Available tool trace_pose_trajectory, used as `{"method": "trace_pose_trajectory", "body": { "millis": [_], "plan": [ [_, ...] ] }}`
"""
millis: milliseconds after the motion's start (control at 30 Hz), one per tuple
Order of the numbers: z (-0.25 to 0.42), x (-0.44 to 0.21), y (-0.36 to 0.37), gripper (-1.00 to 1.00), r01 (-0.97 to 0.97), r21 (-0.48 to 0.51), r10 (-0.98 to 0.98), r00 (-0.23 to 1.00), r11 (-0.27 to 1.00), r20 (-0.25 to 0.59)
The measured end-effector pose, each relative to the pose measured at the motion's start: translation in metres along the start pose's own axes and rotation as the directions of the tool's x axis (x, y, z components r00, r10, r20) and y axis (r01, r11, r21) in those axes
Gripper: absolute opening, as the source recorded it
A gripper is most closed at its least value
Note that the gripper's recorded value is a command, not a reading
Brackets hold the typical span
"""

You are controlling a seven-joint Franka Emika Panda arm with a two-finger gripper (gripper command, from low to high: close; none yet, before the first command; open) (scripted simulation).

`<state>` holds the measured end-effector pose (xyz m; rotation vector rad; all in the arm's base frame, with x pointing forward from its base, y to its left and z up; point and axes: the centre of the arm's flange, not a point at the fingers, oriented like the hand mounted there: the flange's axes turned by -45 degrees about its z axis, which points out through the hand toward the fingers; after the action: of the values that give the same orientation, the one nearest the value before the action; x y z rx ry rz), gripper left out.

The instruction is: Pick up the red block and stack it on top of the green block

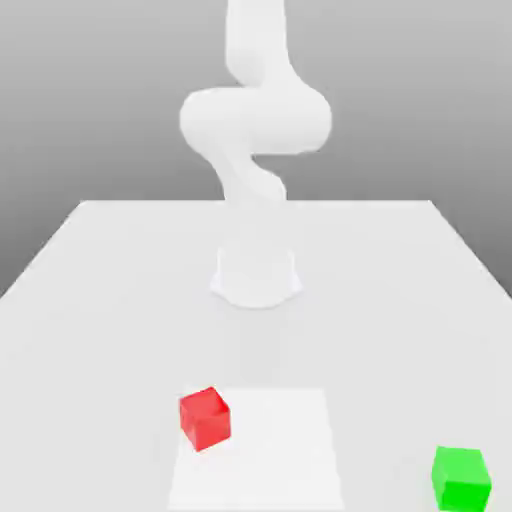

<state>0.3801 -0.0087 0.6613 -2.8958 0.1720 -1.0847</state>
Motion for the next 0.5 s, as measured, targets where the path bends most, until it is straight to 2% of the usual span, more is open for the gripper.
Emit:
{"method": "trace_pose_trajectory", "body": {
  "millis": [133, 267, 400, 500],
  "plan": [
    [0.102, -0.028, 0.019, 0.00, -0.190, -0.043, 0.194, 0.970, 0.981, 0.145],
    [0.186, -0.073, 0.038, 0.00, -0.348, -0.132, 0.371, 0.892, 0.928, 0.257],
    [0.256, -0.133, 0.056, 0.00, -0.471, -0.258, 0.536, 0.777, 0.843, 0.331],
    [0.297, -0.185, 0.071, 0.00, -0.535, -0.369, 0.648, 0.673, 0.759, 0.356]
  ]
}}
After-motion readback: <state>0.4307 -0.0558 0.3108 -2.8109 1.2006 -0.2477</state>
